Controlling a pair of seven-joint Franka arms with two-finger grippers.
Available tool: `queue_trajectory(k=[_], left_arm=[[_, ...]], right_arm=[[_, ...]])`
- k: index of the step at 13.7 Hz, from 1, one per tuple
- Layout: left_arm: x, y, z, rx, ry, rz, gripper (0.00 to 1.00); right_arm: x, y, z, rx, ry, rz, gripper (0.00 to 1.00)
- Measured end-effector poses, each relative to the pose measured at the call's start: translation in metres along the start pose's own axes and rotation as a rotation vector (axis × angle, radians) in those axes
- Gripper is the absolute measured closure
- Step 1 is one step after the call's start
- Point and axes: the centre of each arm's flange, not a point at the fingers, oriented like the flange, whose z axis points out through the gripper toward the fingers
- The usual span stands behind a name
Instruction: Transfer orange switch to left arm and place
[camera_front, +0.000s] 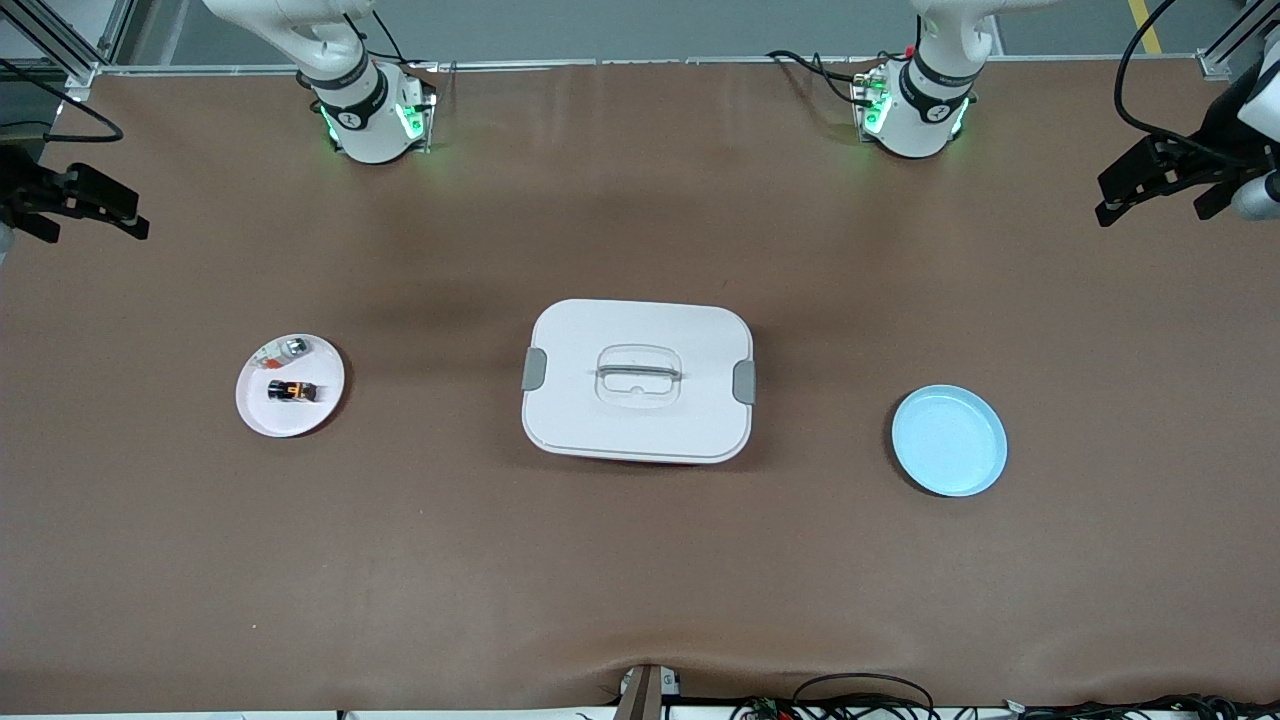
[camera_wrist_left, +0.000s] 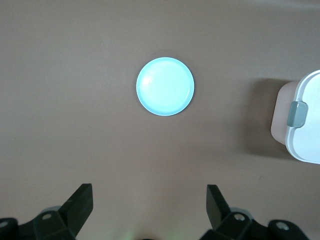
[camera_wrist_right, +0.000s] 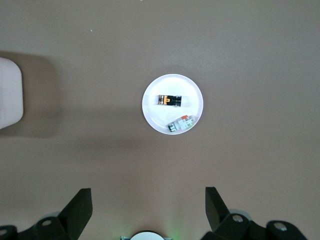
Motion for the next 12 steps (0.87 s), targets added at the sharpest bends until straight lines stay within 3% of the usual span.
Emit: queue_trajectory(k=[5,12], left_arm=[[-0.003,0.0,0.003,0.004,-0.031,0.001,0.0],[-0.004,0.003,0.003,0.005,-0.032,0.006,0.0]], right_arm=[[0.032,-0.006,0.047,-0.031,-0.034,-0.017,0.0],[0.073,0.006,0.207,-0.04,-0.011,-0.012,0.0]])
